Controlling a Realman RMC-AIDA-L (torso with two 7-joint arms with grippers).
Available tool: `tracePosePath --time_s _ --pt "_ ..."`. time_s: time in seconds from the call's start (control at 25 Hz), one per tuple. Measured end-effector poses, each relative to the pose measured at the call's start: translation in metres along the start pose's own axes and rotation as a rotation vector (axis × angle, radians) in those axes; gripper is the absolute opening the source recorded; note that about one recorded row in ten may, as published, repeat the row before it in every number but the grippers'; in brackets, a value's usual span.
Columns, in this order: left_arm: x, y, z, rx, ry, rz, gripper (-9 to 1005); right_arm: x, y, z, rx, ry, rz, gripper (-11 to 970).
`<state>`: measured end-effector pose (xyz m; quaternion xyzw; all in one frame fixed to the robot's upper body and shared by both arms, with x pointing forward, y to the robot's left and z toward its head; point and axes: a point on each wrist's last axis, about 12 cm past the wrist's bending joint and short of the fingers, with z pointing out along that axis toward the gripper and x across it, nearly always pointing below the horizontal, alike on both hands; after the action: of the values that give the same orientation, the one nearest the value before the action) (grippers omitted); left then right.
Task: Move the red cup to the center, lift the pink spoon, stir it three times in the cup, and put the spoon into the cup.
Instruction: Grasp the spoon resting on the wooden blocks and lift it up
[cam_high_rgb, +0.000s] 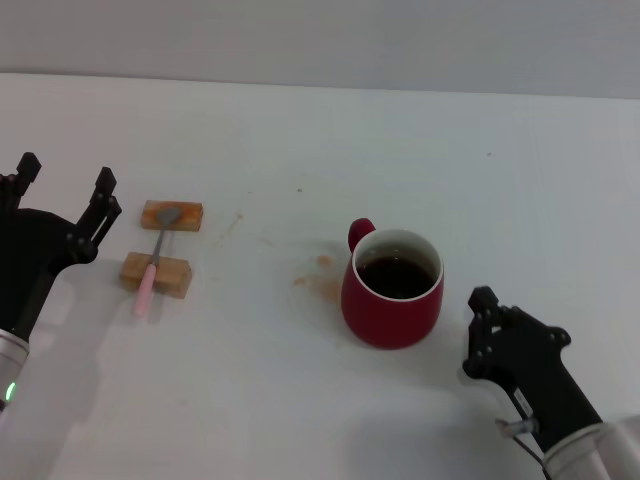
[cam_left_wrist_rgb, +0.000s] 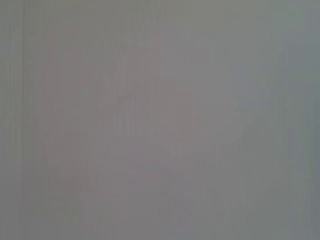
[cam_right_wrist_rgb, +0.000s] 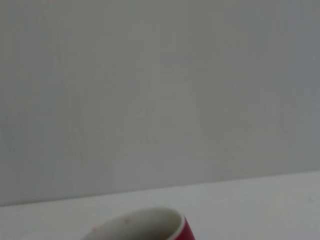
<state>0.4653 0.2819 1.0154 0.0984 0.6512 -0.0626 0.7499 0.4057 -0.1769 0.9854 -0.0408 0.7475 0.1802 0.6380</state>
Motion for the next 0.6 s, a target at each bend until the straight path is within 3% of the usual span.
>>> tracePosePath --time_s 0.24,0.6 --pt "-0.001 -0.001 0.002 0.005 -0.003 0.000 831 0.006 -0.001 -0.009 0.019 0.026 0.006 0" --pt "-0.002 -0.001 0.001 0.003 -0.011 -0.004 831 0.002 0.001 0.004 -0.012 0.023 -0.004 0"
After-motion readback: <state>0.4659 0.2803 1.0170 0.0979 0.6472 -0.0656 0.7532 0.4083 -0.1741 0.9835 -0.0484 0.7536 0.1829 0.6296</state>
